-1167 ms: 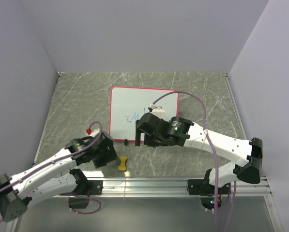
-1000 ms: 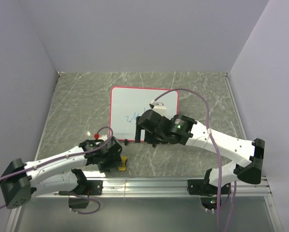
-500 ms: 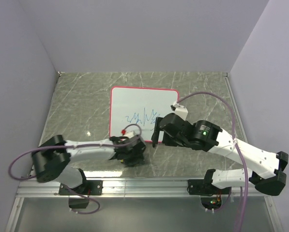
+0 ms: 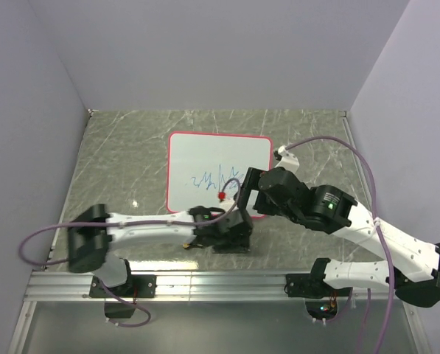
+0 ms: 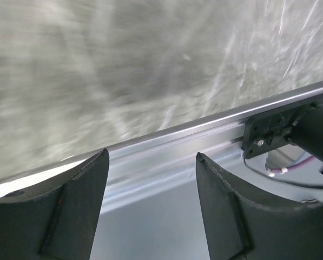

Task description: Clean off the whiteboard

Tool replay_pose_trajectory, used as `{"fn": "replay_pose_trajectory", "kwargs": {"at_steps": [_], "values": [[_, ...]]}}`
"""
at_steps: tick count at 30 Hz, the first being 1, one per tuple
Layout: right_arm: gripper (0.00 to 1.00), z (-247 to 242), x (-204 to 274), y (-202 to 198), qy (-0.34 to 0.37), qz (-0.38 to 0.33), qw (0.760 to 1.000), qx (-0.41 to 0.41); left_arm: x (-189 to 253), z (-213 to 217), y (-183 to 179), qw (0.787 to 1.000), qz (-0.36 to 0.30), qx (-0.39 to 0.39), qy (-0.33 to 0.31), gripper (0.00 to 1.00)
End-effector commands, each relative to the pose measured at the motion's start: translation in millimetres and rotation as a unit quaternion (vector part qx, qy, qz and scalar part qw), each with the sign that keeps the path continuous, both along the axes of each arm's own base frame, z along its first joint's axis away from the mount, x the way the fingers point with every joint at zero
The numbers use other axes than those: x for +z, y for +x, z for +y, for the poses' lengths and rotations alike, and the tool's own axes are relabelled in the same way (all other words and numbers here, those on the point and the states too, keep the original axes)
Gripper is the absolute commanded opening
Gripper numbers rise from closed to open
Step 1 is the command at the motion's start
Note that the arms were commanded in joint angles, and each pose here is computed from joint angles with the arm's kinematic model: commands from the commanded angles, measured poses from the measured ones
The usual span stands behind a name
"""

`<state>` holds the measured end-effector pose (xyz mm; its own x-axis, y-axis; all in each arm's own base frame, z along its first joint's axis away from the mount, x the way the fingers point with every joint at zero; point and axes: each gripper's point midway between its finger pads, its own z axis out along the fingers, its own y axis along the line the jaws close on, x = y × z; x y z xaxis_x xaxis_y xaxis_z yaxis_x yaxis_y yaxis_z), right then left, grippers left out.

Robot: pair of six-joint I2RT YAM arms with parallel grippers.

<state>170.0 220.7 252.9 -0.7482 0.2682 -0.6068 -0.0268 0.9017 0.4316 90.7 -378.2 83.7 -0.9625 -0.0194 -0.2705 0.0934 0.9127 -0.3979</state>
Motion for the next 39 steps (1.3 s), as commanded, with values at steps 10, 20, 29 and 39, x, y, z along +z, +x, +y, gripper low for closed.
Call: {"fn": "replay_pose_trajectory", "kwargs": {"at_steps": [10, 20, 29, 39], "values": [[0.98, 21, 19, -3, 0.017, -0.019, 0.998, 0.059, 10, 155, 56, 0.988, -0.067, 0.133, 0.029, 0.74], [0.99, 7, 41, 15, 0.027, -0.024, 0.998, 0.045, -38, 197, 60, 0.985, -0.061, 0.148, 0.062, 0.76], [0.99, -5, 28, 21, 0.002, -0.009, 0.999, 0.036, -58, 149, 66, 0.994, -0.033, 0.099, 0.013, 0.73], [0.99, -5, 21, 34, -0.013, -0.009, 0.999, 0.043, -19, 31, 44, 0.998, -0.023, -0.024, -0.062, 0.75]]}}
